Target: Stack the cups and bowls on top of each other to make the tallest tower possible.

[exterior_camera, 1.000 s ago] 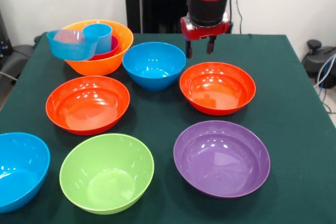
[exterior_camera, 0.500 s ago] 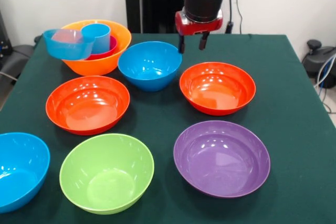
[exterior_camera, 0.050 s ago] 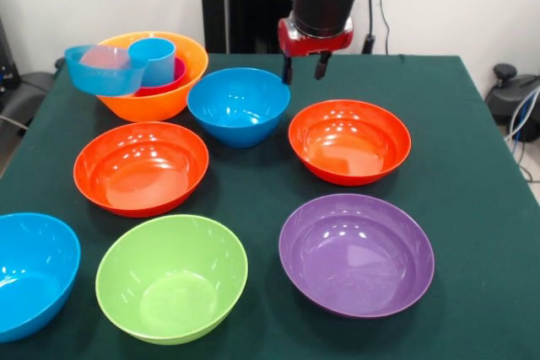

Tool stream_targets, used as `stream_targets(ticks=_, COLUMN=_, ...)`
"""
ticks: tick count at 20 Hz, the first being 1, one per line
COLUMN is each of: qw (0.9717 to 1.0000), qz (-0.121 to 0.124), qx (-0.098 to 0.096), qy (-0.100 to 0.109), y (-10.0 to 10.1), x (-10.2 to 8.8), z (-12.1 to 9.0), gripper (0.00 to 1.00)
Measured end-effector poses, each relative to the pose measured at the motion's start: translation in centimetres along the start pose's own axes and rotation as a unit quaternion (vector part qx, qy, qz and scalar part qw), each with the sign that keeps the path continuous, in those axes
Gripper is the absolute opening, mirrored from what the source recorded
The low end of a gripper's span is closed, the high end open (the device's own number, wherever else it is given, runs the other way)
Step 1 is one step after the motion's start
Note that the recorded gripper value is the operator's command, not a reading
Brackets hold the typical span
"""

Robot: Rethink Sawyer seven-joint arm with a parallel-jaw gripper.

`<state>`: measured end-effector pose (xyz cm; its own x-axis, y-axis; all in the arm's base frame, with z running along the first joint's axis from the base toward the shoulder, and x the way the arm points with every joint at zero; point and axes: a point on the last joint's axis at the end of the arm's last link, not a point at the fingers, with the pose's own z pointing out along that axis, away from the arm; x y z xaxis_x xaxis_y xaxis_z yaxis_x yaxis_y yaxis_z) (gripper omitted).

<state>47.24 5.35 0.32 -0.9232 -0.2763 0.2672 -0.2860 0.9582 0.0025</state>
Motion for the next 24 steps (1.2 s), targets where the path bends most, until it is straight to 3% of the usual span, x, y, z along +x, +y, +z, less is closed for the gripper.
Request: stream_targets(ticks=24, qw=1.0, qz=0.003, qx=0.007, qy=0.0, y=-0.6, x=0.1, z=0.1, gripper=1.0)
